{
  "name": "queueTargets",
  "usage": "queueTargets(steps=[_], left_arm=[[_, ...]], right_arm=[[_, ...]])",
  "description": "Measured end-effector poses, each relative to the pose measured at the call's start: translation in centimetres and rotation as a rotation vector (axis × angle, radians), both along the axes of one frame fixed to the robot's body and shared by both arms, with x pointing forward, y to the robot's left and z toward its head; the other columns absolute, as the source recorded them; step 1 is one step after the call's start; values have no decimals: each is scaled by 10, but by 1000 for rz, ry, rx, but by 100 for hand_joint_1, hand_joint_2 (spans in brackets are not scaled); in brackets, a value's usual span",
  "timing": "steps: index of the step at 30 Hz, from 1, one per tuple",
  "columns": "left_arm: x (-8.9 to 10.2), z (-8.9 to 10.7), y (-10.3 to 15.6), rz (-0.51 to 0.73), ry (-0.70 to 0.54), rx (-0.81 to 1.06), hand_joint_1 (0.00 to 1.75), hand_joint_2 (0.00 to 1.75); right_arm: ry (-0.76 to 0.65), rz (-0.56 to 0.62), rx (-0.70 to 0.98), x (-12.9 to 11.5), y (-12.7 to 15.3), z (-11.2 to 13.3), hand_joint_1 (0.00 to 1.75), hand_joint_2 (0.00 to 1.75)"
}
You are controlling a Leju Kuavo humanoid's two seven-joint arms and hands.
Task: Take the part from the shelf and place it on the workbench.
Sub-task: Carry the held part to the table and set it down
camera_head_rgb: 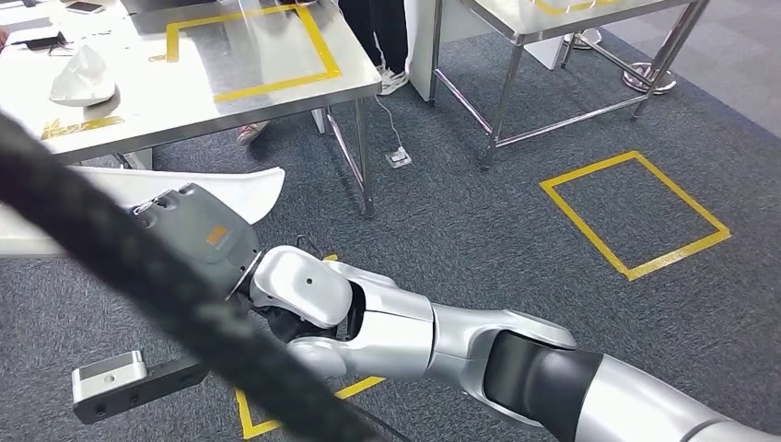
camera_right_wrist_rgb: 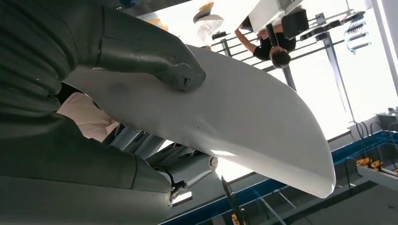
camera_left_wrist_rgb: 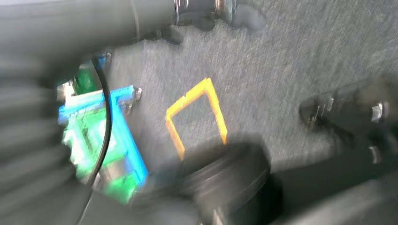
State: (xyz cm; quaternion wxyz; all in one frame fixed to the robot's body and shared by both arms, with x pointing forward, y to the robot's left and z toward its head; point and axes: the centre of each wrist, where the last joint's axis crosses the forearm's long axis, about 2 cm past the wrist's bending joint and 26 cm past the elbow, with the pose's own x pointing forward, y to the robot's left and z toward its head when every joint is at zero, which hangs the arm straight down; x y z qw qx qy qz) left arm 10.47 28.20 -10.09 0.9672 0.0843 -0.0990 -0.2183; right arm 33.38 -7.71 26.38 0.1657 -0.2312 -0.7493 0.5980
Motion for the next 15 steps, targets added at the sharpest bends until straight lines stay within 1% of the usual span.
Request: queueTargets(steps=[3,12,15], left_arm=[[2,0,0,0,-2,2,0,175],[-1,0,0,0,9,3,0,175],[-2,-1,0,-1,9,4,0,175]], right_arm=[[2,-1,-1,0,0,-1,175,175],[-6,2,-1,2,0,1,175,175],[1,0,-2,1,-1,-1,175,175]])
